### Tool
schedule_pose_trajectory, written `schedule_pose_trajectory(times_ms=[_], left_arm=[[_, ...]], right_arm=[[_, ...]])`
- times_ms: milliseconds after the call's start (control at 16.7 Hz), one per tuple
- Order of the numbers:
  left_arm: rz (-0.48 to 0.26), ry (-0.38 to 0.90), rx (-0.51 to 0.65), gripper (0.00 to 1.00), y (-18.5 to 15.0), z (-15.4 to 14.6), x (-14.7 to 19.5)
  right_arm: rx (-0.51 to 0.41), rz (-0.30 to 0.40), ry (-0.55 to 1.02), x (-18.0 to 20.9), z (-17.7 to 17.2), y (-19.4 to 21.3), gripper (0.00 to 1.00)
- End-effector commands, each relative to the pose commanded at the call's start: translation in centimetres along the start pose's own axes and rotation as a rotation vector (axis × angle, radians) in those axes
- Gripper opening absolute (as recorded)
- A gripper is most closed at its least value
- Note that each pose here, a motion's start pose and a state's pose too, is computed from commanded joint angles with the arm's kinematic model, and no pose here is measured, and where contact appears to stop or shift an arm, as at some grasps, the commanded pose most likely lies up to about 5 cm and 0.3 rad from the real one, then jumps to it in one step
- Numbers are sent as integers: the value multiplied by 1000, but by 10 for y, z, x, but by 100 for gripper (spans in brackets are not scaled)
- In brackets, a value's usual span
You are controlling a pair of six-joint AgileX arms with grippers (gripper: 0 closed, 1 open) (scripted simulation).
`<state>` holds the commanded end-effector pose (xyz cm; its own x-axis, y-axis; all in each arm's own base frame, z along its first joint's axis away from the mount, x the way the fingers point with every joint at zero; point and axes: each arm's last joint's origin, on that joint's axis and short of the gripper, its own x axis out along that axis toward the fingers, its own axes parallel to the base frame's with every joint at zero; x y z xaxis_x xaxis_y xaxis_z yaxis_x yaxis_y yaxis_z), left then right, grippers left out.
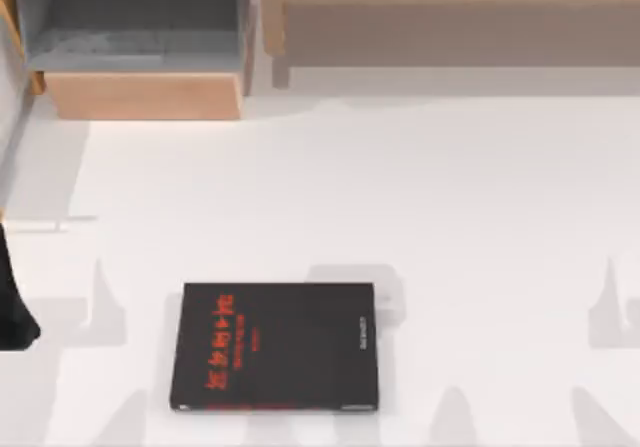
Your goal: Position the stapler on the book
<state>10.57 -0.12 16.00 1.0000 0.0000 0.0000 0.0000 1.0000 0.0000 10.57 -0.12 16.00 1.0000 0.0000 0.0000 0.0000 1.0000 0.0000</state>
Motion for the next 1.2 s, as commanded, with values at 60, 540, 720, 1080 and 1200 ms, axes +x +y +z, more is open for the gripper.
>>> schedule_pose_trajectory(times_ms=[60,540,720,1080,1200], left_arm=[[0,0,0,100,0,0,0],[-100,73,41,100,-4,62,2],[-143,159,74,100,-4,111,15],[-163,430,148,100,8,202,91],[-152,544,172,100,19,219,131]], right_arm=[[0,0,0,0,0,0,100],[0,0,0,0,0,0,100],[0,0,0,0,0,0,100],[0,0,0,0,0,0,100],[0,0,0,0,0,0,100]])
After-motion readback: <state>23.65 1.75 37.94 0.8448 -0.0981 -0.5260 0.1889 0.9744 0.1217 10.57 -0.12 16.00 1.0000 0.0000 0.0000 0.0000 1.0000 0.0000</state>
